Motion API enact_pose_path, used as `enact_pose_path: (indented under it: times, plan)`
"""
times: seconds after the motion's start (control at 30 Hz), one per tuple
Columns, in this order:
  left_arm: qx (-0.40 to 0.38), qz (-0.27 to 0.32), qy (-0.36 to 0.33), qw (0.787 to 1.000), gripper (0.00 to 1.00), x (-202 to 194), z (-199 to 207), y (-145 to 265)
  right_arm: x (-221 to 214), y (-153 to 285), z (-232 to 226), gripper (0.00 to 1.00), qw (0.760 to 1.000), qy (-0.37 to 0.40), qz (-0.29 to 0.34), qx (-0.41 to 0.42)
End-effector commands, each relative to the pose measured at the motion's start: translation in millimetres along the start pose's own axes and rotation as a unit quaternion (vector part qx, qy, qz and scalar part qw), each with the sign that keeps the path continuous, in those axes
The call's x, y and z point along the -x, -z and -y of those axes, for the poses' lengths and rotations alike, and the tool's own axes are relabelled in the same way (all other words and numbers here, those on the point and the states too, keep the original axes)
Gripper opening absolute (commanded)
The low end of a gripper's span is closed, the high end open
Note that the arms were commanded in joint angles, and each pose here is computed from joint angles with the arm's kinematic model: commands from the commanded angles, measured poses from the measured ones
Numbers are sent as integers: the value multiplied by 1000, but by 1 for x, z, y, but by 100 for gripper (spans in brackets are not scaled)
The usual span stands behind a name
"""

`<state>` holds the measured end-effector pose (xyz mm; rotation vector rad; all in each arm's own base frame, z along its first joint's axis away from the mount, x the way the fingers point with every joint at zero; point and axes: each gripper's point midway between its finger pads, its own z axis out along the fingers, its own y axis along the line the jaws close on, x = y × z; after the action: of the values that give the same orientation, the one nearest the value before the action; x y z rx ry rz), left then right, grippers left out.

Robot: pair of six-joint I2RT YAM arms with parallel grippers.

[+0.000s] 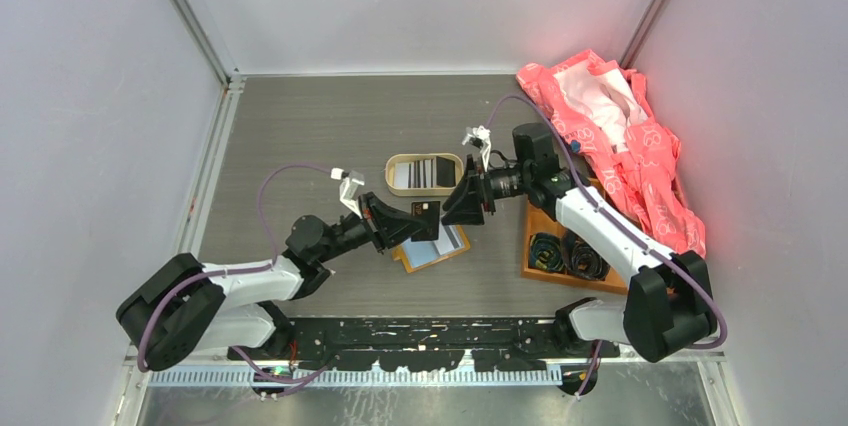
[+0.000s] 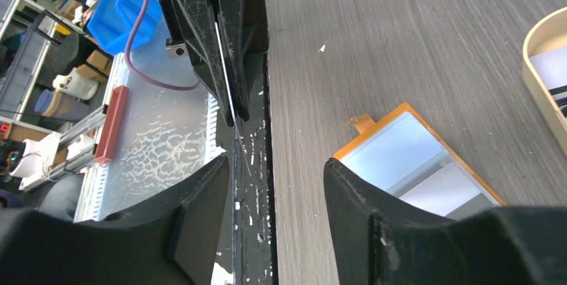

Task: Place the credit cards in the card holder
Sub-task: Insert the credit card into the card holder.

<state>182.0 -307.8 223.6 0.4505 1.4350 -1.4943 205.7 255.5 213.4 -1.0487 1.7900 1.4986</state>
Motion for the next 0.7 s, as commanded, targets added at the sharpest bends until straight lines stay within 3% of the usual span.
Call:
enact_pose_path:
  times: [0.0, 0.33, 0.5, 0.67]
  plan:
    - [-22, 40, -31, 998, 0, 16, 11, -4, 16, -3, -17, 57, 999, 25, 5, 25]
    - [-30, 30, -22, 999, 0, 7, 11, -10, 15, -11, -27, 32, 998, 27, -5, 51]
    - [-31, 24, -16, 999, 0, 2, 9, -12, 16, -11, -30, 25, 998, 29, -5, 57]
    - [-31, 23, -9, 999, 0, -1, 6, -13, 16, -12, -32, 3, 998, 15, -8, 61]
